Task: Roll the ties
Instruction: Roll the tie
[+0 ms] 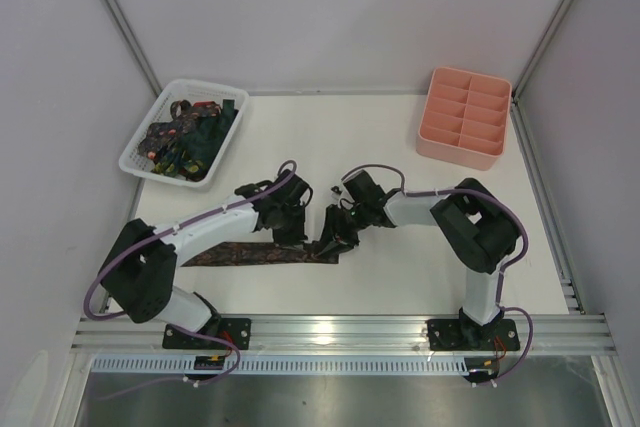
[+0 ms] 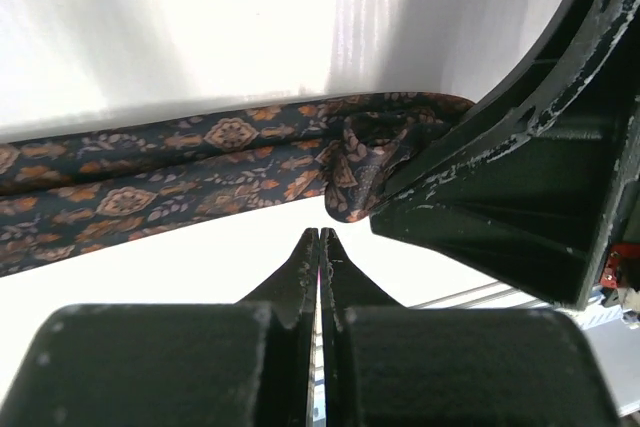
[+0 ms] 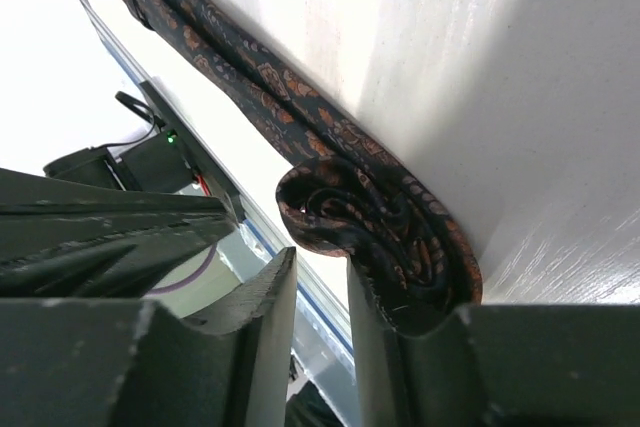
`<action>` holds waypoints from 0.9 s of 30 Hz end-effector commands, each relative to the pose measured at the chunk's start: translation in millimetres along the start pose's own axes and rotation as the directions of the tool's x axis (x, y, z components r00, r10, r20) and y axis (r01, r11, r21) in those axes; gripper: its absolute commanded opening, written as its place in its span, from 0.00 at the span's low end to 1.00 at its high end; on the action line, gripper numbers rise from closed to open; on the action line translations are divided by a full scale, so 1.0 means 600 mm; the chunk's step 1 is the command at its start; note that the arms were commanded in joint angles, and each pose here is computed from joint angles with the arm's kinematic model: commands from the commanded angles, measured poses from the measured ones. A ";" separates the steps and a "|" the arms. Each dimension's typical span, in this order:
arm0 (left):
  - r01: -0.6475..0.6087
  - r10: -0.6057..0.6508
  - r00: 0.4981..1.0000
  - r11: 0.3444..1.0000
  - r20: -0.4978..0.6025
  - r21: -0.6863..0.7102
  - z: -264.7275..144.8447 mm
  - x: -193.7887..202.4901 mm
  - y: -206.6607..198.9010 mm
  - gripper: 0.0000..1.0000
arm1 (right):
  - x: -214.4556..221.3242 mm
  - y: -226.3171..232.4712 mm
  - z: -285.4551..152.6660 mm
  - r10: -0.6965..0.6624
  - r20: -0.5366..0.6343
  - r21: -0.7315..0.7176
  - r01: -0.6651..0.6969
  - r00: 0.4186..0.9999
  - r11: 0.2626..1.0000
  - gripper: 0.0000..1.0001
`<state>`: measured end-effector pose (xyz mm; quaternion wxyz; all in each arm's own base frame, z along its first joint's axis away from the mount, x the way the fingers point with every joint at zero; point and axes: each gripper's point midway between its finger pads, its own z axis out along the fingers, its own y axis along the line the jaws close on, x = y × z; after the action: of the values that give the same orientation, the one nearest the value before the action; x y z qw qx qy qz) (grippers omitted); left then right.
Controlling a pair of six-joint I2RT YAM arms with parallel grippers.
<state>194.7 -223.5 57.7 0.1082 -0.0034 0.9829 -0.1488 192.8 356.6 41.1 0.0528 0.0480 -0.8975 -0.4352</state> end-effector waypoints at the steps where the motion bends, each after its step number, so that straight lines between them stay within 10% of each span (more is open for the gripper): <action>1: 0.021 -0.022 0.999 0.999 0.045 0.031 -0.029 -0.024 -0.011 0.01 | -0.020 -0.008 0.003 -0.013 0.061 0.004 0.013 0.998 1.000 0.32; 9: 0.015 -0.017 1.000 0.994 0.015 0.104 -0.017 -0.035 -0.047 0.00 | -0.027 -0.024 0.019 0.012 0.043 0.029 -0.014 0.999 0.999 0.00; 27: 0.043 -0.041 0.996 0.999 -0.079 0.028 0.076 -0.012 -0.006 0.01 | -0.002 -0.022 0.001 0.006 -0.007 0.067 -0.005 1.000 0.998 0.00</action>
<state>205.3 -245.5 26.6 0.0585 -0.0097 0.9828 -0.1747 195.5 357.2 31.6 0.0588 0.0402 -0.8996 -0.4309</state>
